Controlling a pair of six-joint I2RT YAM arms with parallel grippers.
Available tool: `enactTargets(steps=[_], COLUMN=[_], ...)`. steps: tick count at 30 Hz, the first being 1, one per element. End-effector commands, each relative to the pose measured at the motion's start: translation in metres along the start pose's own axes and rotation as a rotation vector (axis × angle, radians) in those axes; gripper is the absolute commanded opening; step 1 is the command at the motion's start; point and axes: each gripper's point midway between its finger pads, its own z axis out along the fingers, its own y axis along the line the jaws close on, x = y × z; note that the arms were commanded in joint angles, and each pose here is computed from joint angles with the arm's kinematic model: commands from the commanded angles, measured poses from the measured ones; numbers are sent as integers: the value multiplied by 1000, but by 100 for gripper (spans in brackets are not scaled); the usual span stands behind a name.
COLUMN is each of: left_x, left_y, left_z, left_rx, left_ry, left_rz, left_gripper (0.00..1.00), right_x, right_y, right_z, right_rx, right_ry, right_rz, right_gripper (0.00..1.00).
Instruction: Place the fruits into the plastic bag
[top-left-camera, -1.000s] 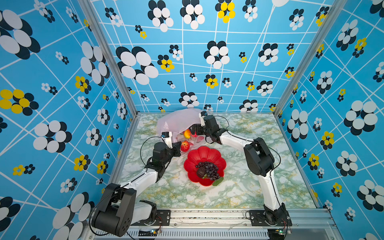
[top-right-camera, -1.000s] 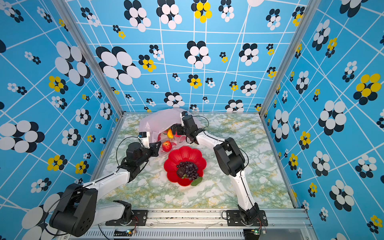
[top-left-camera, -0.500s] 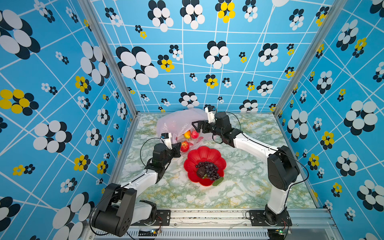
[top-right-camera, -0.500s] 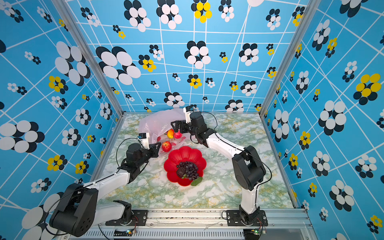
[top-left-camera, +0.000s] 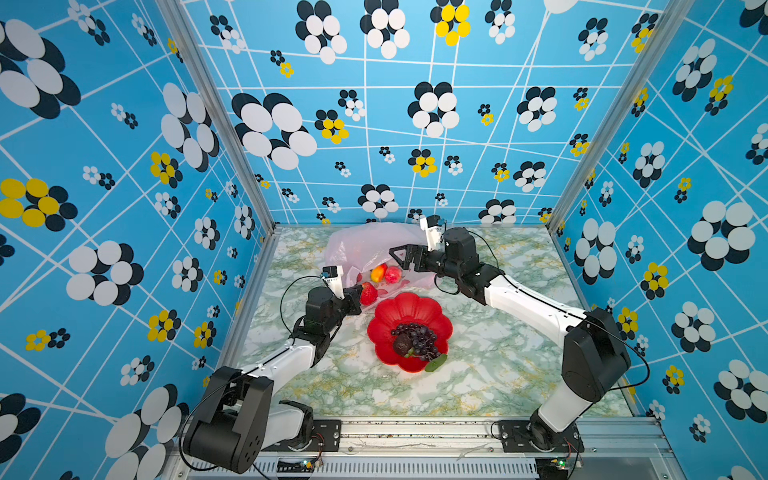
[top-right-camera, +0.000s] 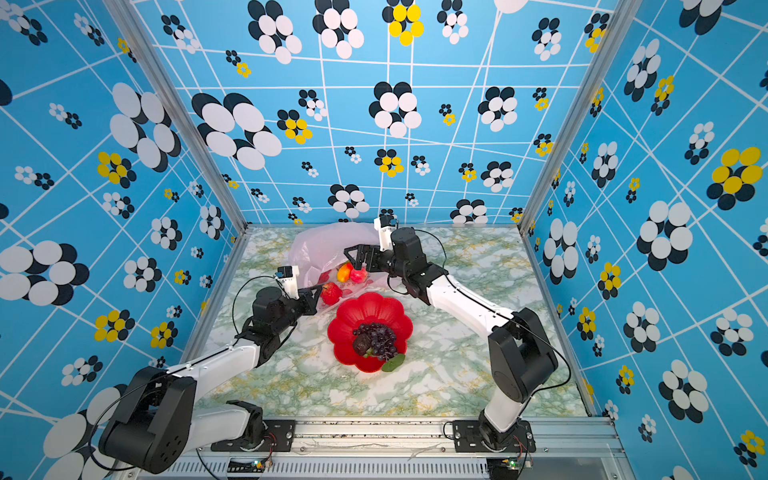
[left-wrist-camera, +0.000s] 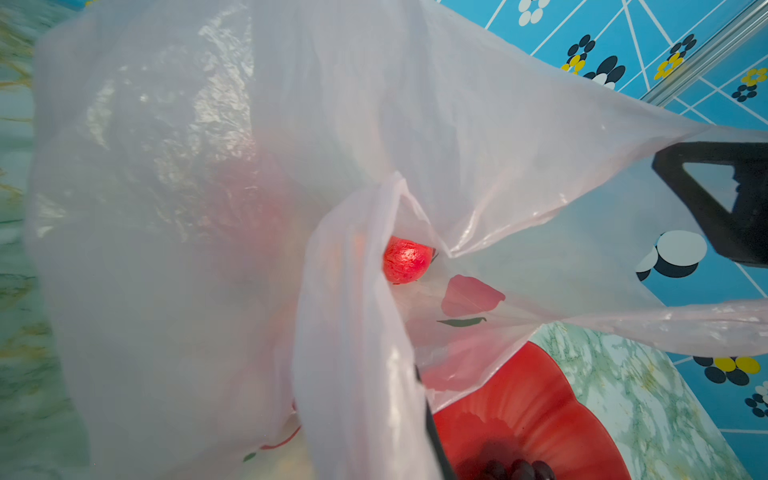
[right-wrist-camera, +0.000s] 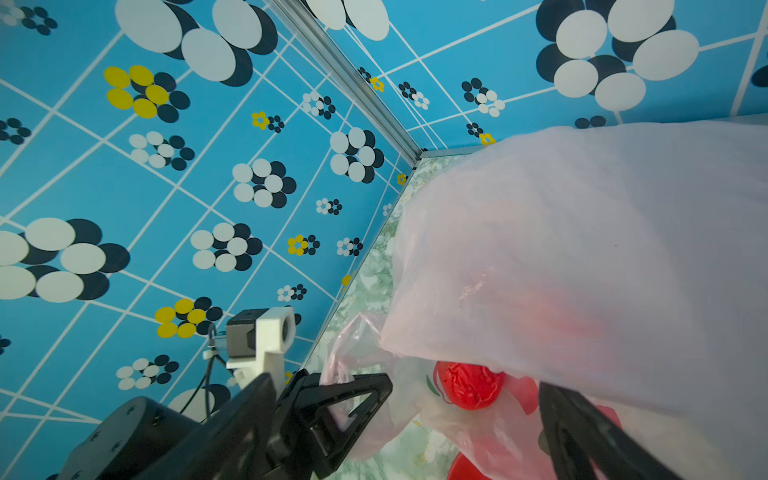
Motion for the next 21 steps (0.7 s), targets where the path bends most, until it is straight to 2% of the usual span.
enactTargets(steps=[1, 8, 14, 16, 19, 21], left_x=[-9, -8, -6, -5, -4, -4], left_y=[-3, -6, -11, -11, -11, -10], left_z=[-2, -3, 0, 1, 2, 2], left_rx=[-15, -16, -6, -4, -4, -6], left_ry=[2, 15, 30, 32, 36, 37], left_rz=[17, 31, 50, 52, 52, 49], left_gripper=[0, 0, 0, 0, 0, 0], right_x=[7, 36, 50, 51, 49, 40], right_y=[7, 4, -5, 5, 45, 84], right_z=[-15, -25, -15, -4, 14, 14], right_rx=[-17, -19, -43, -147, -409, -608], right_ry=[51, 159, 204, 217, 244, 213], right_rz=[64, 106, 97, 130, 217, 219], right_gripper=[99, 99, 100, 99, 100, 100])
